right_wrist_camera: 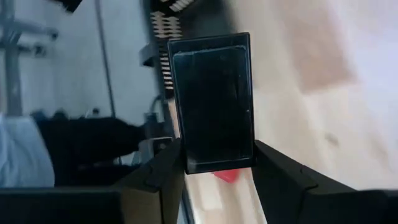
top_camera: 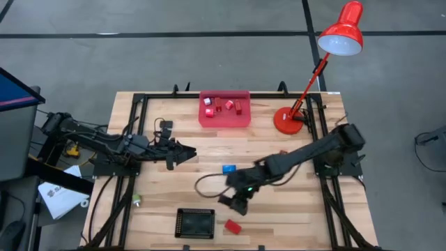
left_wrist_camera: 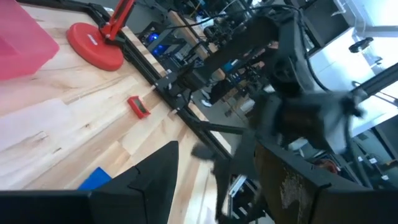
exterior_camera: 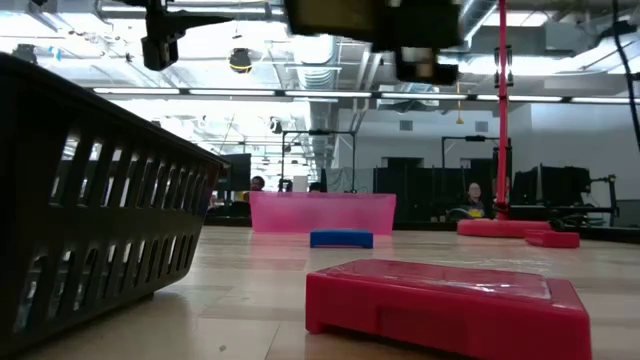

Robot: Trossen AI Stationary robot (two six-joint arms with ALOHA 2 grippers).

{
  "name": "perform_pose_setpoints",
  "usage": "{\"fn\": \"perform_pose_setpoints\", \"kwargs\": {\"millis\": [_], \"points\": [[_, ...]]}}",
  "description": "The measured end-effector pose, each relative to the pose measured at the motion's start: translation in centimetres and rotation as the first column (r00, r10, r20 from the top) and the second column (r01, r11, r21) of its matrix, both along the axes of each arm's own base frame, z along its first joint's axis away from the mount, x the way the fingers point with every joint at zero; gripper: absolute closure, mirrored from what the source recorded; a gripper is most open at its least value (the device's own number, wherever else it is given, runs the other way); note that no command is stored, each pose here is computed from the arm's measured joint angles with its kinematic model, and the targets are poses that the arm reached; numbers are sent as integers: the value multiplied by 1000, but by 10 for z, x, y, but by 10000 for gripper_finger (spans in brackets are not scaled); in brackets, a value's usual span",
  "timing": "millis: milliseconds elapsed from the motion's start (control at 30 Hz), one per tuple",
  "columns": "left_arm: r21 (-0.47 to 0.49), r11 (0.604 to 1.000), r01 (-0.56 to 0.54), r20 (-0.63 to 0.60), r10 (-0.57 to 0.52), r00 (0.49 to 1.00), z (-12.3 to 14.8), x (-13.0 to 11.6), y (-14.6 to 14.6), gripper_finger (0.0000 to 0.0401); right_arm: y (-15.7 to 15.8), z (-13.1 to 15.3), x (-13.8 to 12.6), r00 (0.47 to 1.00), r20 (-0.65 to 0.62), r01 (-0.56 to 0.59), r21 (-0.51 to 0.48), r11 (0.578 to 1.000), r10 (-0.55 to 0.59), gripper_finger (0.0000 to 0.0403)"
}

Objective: Pick & Place Office items
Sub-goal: Put the green and white charger adapter into the pink bin

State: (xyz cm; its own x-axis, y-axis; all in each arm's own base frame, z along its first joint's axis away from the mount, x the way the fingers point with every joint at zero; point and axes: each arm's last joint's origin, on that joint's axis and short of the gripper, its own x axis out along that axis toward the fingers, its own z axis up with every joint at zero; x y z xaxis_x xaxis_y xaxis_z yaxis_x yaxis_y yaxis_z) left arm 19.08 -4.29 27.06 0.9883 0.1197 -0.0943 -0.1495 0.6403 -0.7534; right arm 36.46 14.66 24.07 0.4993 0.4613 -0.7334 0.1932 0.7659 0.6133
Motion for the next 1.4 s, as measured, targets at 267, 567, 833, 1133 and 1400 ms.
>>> {"fn": "perform_pose_setpoints", "kwargs": {"millis": [267, 567, 833, 1133, 1400], "points": [[77, 991, -112, -173, 124, 977, -17, -4, 7, 197, 21, -8, 45, 984, 7, -175, -15, 984, 176, 242], [156, 954, -257, -285, 293, 913, -29, -6, 30, 197, 33, -28, 78, 973, 48, -229, 24, 973, 228, 242], [186, 934, -304, -288, 348, 892, -29, -5, 42, 197, 44, -42, 110, 961, 95, -264, 35, 964, 260, 242], [188, 936, -296, -290, 341, 894, -28, -5, 43, 197, 41, -43, 115, 960, 79, -270, 16, 963, 267, 243], [191, 936, -294, -292, 340, 894, -29, -5, 43, 197, 34, -48, 107, 966, -40, -253, 13, 967, 254, 245]]}}
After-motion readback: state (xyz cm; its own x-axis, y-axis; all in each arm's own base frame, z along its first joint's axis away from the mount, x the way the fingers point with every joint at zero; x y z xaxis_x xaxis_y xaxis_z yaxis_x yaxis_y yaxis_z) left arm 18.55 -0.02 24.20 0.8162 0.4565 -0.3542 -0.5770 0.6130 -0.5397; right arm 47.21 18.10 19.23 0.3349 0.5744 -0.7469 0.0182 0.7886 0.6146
